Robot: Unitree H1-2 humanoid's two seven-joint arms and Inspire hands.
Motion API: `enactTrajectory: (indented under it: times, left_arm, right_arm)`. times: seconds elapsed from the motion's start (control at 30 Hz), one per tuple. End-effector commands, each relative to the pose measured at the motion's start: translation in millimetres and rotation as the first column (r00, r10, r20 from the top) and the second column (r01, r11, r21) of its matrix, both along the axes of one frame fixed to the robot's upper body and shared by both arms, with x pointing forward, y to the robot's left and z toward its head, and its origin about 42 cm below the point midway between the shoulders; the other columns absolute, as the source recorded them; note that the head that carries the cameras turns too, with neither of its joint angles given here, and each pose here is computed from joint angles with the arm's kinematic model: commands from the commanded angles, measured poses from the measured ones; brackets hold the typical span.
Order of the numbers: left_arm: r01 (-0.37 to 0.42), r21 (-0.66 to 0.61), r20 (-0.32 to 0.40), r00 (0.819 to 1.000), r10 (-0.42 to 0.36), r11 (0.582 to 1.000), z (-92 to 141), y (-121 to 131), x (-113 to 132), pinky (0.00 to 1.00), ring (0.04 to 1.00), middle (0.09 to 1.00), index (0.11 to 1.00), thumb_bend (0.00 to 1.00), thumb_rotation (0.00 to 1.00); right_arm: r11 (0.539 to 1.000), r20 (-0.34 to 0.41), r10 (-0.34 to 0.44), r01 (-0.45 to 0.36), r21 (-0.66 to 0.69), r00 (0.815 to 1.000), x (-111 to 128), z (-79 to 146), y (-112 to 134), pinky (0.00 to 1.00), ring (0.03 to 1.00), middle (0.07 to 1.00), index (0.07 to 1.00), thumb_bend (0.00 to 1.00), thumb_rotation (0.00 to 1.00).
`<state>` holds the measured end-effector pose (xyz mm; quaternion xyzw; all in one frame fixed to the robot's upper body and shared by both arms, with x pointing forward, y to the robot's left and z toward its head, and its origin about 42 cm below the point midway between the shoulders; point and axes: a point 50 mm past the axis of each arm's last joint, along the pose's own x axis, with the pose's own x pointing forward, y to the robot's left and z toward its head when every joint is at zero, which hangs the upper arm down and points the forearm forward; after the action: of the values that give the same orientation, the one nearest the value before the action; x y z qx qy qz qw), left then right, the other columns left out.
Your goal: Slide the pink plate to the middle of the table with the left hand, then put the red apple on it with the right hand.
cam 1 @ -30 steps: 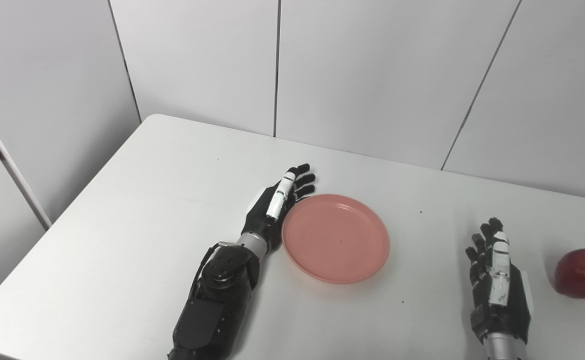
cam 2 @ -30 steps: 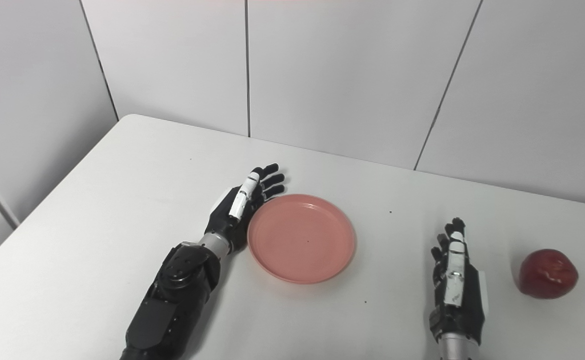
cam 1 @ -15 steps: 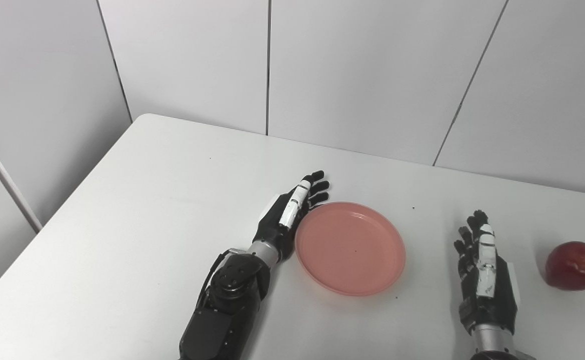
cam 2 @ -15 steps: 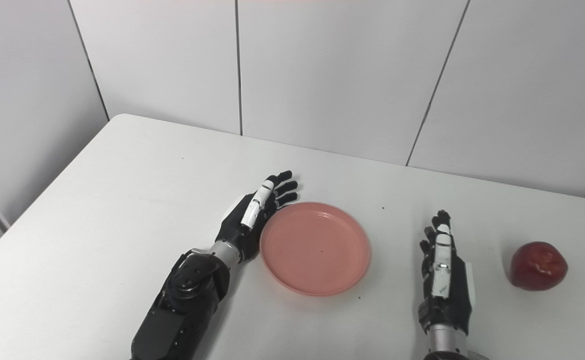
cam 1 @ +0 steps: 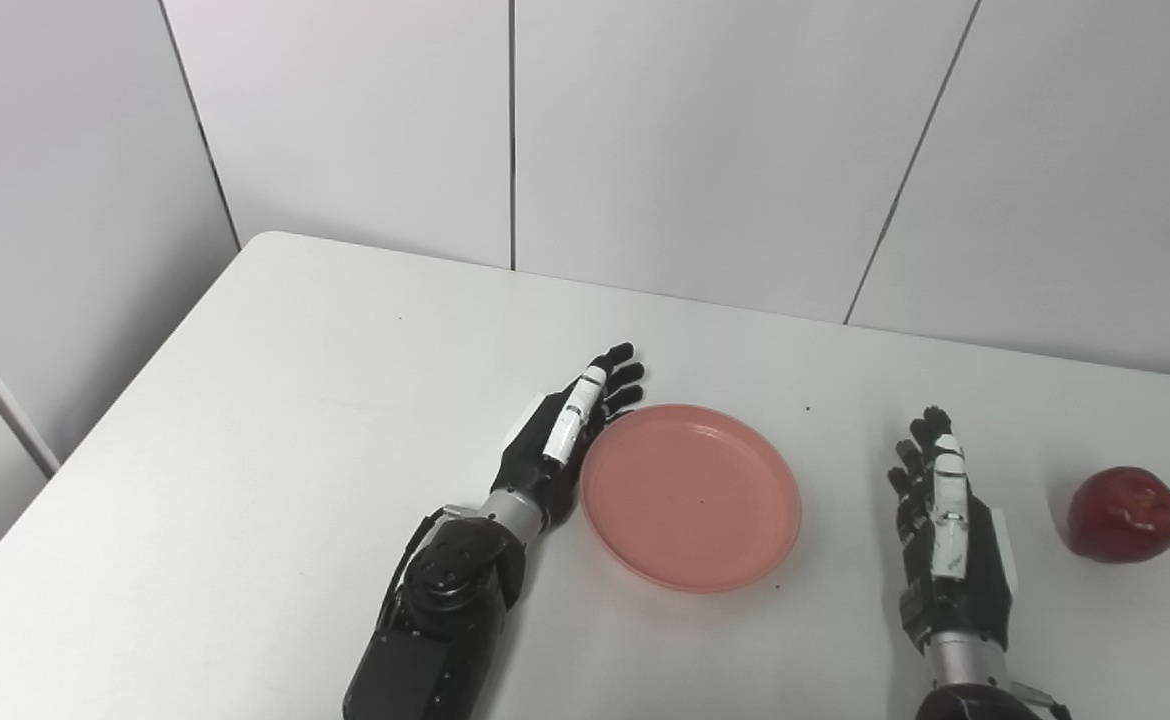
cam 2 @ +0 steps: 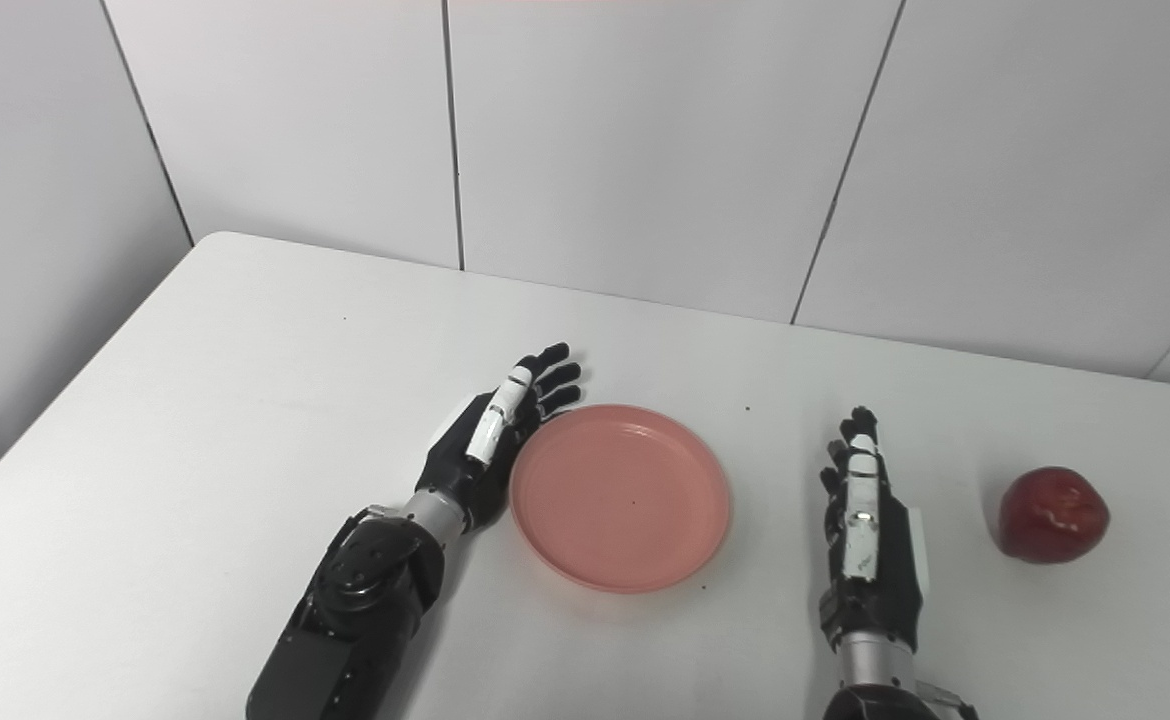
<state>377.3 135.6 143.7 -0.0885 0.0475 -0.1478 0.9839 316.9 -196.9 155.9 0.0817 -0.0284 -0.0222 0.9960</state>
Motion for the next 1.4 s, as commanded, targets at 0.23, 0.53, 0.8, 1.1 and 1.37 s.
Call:
enactTrajectory:
  times: [0.23,0.53,0.8,1.1,1.37]
  left_arm:
    - [-0.002,-0.013,-0.027,1.0,0.002,1.0,-8.0,-3.2,-5.2,0.91,0.921,0.924,0.908,0.37,1.0]
    - [-0.031,-0.029,-0.031,0.999,0.03,0.999,-8.6,-0.2,-5.4,0.91,0.915,0.916,0.898,0.36,1.0]
    - [-0.043,-0.03,-0.033,0.999,0.042,0.999,-12.9,7.2,-4.7,0.9,0.907,0.91,0.891,0.36,1.0]
    - [-0.037,-0.036,-0.032,0.999,0.036,0.999,-15.0,13.9,-2.8,0.9,0.911,0.919,0.896,0.35,1.0]
    - [-0.036,-0.047,-0.034,0.999,0.034,0.998,-16.8,22.8,-1.5,0.91,0.915,0.922,0.898,0.35,1.0]
  right_arm:
    - [0.999,0.07,0.025,-0.023,-0.027,0.997,6.3,25.1,0.8,0.98,0.961,0.964,0.956,0.26,1.0]
    - [0.993,0.128,0.046,-0.031,-0.111,0.991,4.8,48.1,-3.6,0.97,0.952,0.955,0.948,0.3,1.0]
    - [0.989,0.167,0.013,0.012,-0.147,0.986,6.4,71.5,-7.6,0.95,0.941,0.944,0.94,0.41,0.99]
    - [0.977,0.22,-0.012,0.058,-0.206,0.975,9.3,91.4,-14.0,0.98,0.93,0.935,0.931,0.49,0.98]
    - [0.933,0.273,-0.042,0.136,-0.333,0.961,6.0,113.1,-20.4,0.91,0.921,0.931,0.921,0.59,0.89]
